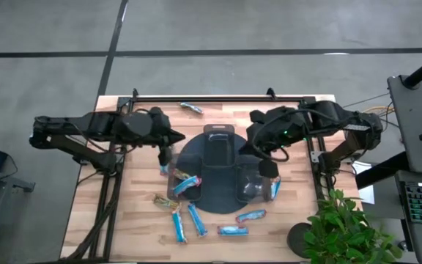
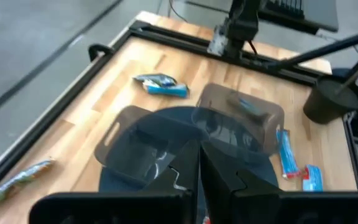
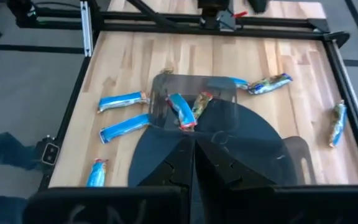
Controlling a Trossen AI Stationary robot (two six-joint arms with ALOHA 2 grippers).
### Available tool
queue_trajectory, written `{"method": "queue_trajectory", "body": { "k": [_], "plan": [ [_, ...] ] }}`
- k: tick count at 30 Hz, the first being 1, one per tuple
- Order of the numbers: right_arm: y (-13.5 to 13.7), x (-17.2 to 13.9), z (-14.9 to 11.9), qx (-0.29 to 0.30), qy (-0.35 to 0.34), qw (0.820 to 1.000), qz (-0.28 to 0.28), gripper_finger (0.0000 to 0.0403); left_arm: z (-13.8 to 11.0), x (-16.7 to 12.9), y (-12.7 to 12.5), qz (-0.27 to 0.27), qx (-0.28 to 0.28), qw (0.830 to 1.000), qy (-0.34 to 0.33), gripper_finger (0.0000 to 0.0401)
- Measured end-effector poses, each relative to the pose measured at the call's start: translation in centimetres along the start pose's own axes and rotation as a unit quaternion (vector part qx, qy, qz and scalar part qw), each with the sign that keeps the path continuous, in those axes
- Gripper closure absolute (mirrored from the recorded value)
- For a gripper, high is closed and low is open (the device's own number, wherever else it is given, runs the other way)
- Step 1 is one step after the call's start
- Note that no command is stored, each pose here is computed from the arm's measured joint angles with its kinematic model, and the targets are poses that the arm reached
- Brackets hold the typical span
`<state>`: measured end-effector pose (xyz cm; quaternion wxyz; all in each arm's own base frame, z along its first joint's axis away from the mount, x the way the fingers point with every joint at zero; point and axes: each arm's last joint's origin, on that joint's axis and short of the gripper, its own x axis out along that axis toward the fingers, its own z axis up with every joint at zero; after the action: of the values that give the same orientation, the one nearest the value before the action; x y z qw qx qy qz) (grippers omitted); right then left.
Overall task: Pick and place Granola Bars by type
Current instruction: Put the red granola bar into the bottom left black bin
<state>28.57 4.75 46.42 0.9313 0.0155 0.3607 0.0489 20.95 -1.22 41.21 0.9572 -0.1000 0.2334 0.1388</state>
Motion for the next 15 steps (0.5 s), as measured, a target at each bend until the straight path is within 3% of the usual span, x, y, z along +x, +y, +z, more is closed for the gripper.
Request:
{"method": "queue_trajectory", "body": {
  "k": [15],
  "plan": [
    [4.1,4.2,0.4,-0.050,0.025,0.988,0.140,0.0394,-0.8,-1.8,0.9,-0.001,0.013,1.000,-0.013,0.0401]
  ]
}}
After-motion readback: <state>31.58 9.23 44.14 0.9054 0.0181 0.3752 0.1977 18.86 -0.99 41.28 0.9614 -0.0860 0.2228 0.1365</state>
